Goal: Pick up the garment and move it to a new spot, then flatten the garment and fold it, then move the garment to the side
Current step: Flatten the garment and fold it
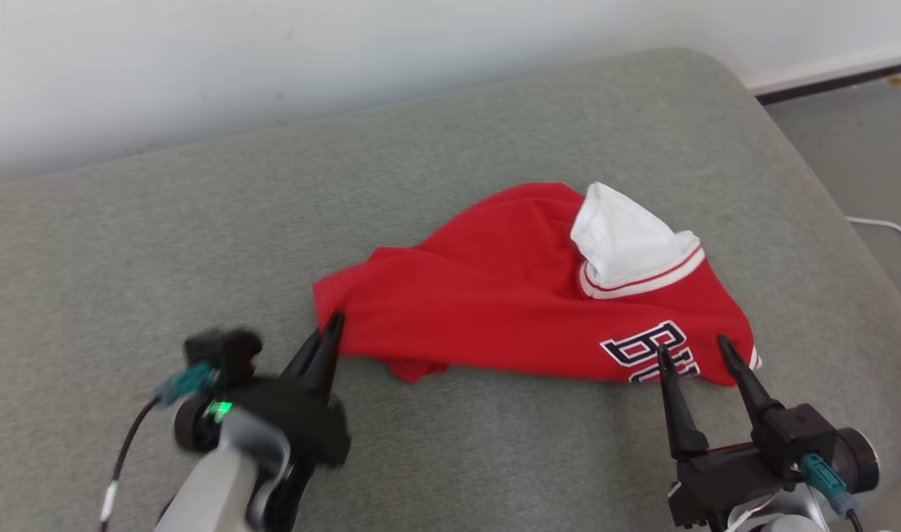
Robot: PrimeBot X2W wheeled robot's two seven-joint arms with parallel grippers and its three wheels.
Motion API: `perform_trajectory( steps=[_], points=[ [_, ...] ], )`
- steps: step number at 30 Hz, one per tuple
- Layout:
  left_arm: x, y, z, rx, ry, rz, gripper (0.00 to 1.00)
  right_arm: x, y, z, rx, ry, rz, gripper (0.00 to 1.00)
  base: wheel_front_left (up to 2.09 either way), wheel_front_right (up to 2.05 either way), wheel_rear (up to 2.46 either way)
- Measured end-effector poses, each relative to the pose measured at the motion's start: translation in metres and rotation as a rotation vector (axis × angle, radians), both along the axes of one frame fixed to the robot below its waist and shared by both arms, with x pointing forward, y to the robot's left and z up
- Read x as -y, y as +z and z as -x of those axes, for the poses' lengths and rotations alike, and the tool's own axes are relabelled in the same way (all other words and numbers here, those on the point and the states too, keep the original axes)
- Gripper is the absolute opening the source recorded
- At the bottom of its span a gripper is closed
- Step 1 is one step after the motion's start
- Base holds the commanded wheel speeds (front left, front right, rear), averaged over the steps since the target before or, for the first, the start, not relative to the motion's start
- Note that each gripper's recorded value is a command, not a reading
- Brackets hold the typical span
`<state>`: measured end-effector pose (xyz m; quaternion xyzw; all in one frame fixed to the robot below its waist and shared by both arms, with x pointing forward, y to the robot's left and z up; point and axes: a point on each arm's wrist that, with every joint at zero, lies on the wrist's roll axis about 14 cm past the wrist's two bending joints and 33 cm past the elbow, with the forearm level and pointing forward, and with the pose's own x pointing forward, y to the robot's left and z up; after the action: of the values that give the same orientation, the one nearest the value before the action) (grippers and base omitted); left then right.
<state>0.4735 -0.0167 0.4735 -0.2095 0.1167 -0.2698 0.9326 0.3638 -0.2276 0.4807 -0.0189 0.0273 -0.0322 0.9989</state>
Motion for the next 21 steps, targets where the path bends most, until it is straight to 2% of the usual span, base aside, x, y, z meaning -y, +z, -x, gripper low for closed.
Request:
perform_trajectory(
  steps=[3, 10, 14, 19, 20, 21],
  points=[
    [-0.033, -0.006, 0.021, 0.002, 0.030, -0.020, 0.00, -0.002, 0.000, -0.001, -0.004, 0.010, 0.003, 1.00, 0.00, 0.00, 0.00],
    [-0.101, -0.021, 0.070, -0.064, 0.176, -0.141, 0.00, -0.022, 0.008, -0.011, 0.016, 0.073, 0.007, 1.00, 0.00, 0.00, 0.00],
    [-0.130, -0.024, 0.083, -0.060, 0.256, -0.217, 0.00, -0.035, 0.013, -0.015, 0.028, 0.113, 0.003, 1.00, 0.00, 0.00, 0.00],
    [-0.152, -0.018, 0.085, -0.013, 0.359, -0.263, 0.00, -0.042, 0.018, -0.015, 0.040, 0.132, -0.001, 1.00, 0.00, 0.00, 0.00],
    [-0.153, -0.020, 0.087, -0.023, 0.361, -0.271, 0.27, -0.043, 0.018, -0.014, 0.040, 0.135, -0.002, 1.00, 0.00, 0.00, 0.00],
    [-0.152, -0.022, 0.088, -0.034, 0.362, -0.266, 1.00, -0.044, 0.018, -0.014, 0.041, 0.137, -0.003, 1.00, 0.00, 0.00, 0.00]
  ],
)
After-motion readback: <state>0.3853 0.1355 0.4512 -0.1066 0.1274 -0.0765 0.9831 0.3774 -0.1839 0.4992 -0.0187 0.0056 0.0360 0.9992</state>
